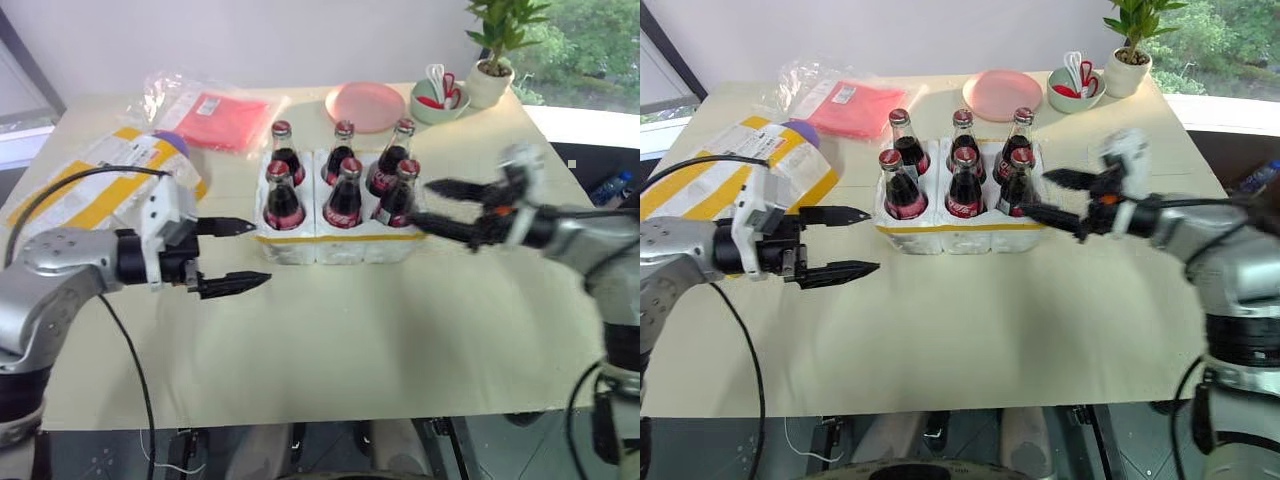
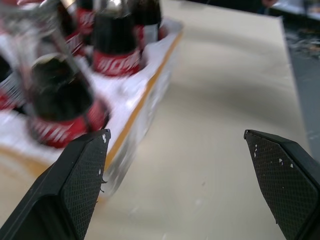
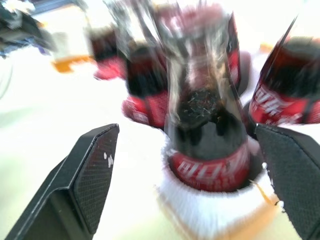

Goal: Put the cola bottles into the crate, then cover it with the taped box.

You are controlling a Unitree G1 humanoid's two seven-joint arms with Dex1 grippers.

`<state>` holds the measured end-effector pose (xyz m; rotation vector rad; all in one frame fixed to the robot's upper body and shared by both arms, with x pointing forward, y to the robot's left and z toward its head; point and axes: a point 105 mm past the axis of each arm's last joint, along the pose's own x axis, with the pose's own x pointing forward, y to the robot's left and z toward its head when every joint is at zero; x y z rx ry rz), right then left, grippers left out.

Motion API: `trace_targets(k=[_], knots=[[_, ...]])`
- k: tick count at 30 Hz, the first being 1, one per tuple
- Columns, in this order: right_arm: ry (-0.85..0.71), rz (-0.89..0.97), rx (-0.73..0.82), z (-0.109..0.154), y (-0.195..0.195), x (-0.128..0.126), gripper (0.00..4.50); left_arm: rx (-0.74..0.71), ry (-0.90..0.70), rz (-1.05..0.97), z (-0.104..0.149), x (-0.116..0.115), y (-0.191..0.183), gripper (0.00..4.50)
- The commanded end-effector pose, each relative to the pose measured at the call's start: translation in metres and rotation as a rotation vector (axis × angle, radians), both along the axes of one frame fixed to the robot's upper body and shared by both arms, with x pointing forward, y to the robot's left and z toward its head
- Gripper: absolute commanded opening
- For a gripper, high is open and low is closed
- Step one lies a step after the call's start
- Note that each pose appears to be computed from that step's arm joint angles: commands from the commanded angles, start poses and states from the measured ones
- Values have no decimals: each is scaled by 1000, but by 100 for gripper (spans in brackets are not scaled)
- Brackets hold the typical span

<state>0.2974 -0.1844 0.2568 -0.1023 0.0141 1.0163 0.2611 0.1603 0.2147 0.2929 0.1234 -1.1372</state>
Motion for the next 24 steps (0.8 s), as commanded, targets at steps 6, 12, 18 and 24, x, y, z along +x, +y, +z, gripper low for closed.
trace_targets(k=[6, 12, 18, 24], knots=[[-133, 2, 8, 55, -29, -32, 442, 156, -297, 406, 40, -3, 64, 450], [-96, 43, 35, 47, -30, -28, 442, -344, -177, 788, 60, -38, 138, 450], [-86, 87, 35, 47, -26, -16, 442, -112, -119, 1102, -6, -77, 194, 450], [-84, 97, 35, 49, -24, -6, 442, 402, -251, 1168, -33, -93, 238, 450]])
